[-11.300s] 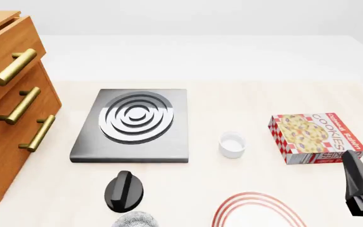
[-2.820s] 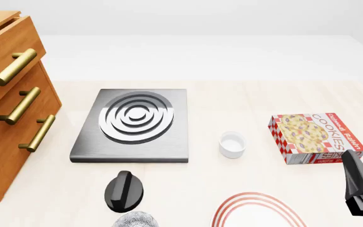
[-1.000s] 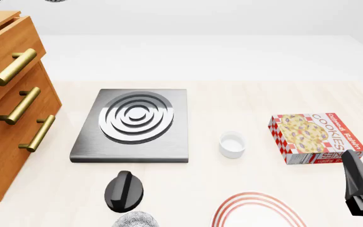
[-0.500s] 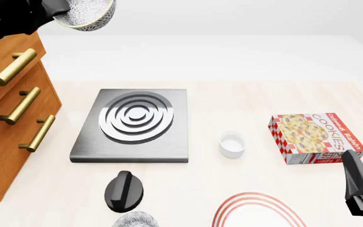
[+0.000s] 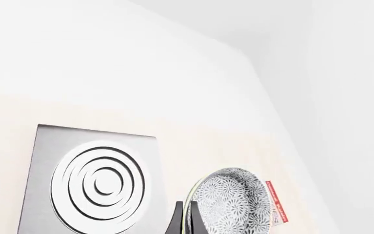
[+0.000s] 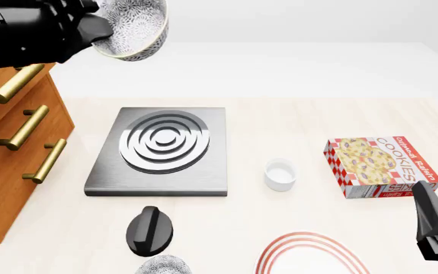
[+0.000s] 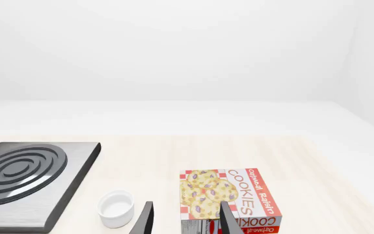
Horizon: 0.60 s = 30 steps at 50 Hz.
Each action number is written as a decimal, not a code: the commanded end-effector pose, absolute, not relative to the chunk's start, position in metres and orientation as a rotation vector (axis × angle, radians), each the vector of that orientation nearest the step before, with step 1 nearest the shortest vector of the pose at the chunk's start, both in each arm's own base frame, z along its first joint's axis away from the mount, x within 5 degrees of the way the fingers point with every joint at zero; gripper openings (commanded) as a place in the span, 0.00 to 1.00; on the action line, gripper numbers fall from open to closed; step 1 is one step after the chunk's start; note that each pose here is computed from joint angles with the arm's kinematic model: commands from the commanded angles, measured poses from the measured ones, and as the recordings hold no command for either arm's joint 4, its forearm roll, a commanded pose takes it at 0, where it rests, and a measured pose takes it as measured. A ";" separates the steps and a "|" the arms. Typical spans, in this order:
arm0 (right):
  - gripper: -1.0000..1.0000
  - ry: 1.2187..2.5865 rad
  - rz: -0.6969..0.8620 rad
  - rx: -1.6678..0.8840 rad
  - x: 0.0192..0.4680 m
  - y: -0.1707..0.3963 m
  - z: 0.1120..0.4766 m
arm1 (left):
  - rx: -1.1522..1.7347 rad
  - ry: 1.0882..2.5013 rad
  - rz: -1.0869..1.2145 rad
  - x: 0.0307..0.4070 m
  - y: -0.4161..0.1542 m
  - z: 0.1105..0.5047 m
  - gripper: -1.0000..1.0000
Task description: Pick the akita bowl on the wooden cabinet and place it on the plate.
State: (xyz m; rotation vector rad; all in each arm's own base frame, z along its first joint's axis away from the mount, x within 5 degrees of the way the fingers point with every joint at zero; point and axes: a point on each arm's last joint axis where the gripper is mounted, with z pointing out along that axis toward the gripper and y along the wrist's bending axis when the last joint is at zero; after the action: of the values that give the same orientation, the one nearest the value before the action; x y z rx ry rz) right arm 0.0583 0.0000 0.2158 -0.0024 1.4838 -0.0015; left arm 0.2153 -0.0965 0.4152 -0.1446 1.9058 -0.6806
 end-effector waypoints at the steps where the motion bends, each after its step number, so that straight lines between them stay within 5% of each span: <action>1: 1.00 1.484 -0.001 -0.002 0.058 0.000 0.216 | -0.090 1.930 -0.721 0.208 -0.109 0.409 0.00; 30: 1.00 1.484 -0.001 -0.002 0.058 0.000 0.216 | 0.041 2.015 -0.768 0.196 -0.136 0.399 0.00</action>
State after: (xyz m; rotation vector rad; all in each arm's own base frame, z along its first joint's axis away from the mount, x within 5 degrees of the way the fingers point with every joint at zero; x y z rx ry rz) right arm 0.0583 0.0000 0.2158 -0.0024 1.4838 -0.0015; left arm 0.2004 -0.1270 0.3995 -0.0048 1.9983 -0.7459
